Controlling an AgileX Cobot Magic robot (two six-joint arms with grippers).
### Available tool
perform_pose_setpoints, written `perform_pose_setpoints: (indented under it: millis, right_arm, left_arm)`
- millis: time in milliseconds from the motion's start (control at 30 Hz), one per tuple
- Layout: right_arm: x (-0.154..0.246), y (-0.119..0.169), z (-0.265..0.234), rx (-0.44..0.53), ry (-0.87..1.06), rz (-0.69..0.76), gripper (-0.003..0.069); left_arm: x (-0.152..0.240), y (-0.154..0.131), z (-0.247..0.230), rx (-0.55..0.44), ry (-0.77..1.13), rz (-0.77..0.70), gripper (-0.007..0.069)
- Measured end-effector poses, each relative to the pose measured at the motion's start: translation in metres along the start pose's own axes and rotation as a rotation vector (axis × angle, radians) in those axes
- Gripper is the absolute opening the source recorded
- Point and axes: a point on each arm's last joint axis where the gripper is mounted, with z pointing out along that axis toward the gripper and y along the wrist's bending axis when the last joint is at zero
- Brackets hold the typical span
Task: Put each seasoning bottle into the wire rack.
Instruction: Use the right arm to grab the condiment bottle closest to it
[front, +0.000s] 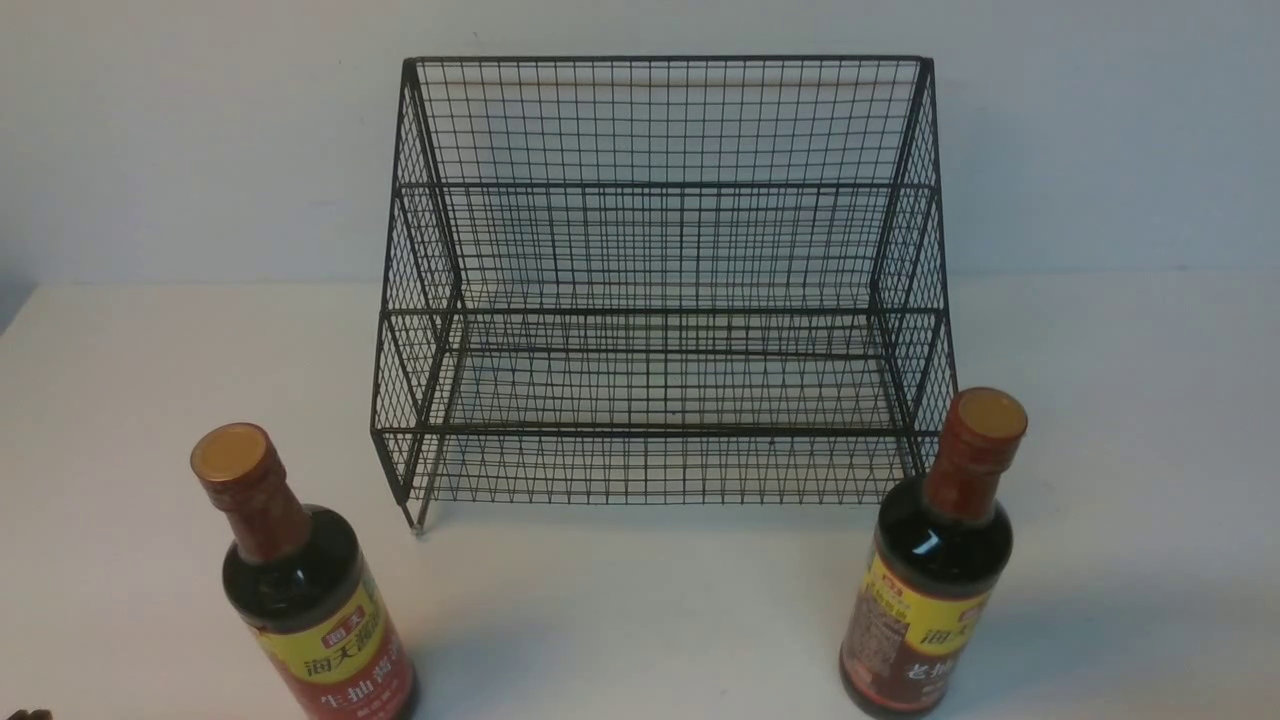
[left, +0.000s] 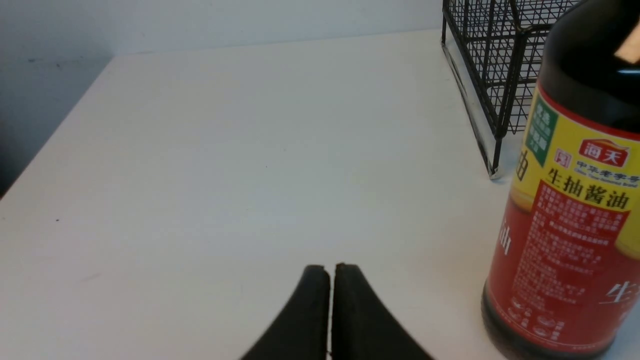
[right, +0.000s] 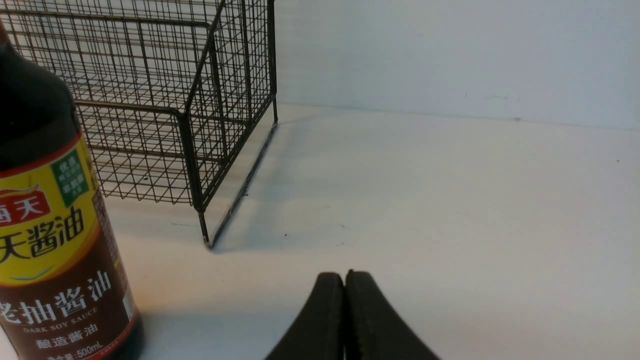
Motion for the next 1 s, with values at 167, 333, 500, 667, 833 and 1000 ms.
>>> perform_pose_setpoints:
  millis: [167,333,500,667,833,1000]
  right_arm:
    - [0.0,0.0,0.0,0.0,0.0,-0.001,-0.0015]
    - [-0.001,0.001,0.0,-0.012,-0.008,0.048,-0.0015]
    - [-0.005,0.006,0.0,-0.082,-0.05,0.389,-0.0015]
    - [-0.012,0.011,-0.001,-0.166,-0.08,0.779,-0.0015]
    - [-0.015,0.012,-0.002,-0.202,-0.093,0.936,-0.0015]
    - [-0.024,0.015,-0.005,-0.236,-0.102,0.861,-0.0015]
  left_arm:
    - [0.0,0.0,0.0,0.0,0.0,0.0,-0.0005]
    - [0.0,0.0,0.0,0.0,0.0,0.0,-0.0005]
    - [0.0,0.0,0.0,0.0,0.0,0.0,-0.0005]
    - [0.0,0.0,0.0,0.0,0.0,0.0,-0.0005]
    - [0.0,0.0,0.0,0.0,0.0,0.0,-0.0005]
    - [0.0,0.0,0.0,0.0,0.0,0.0,-0.0005]
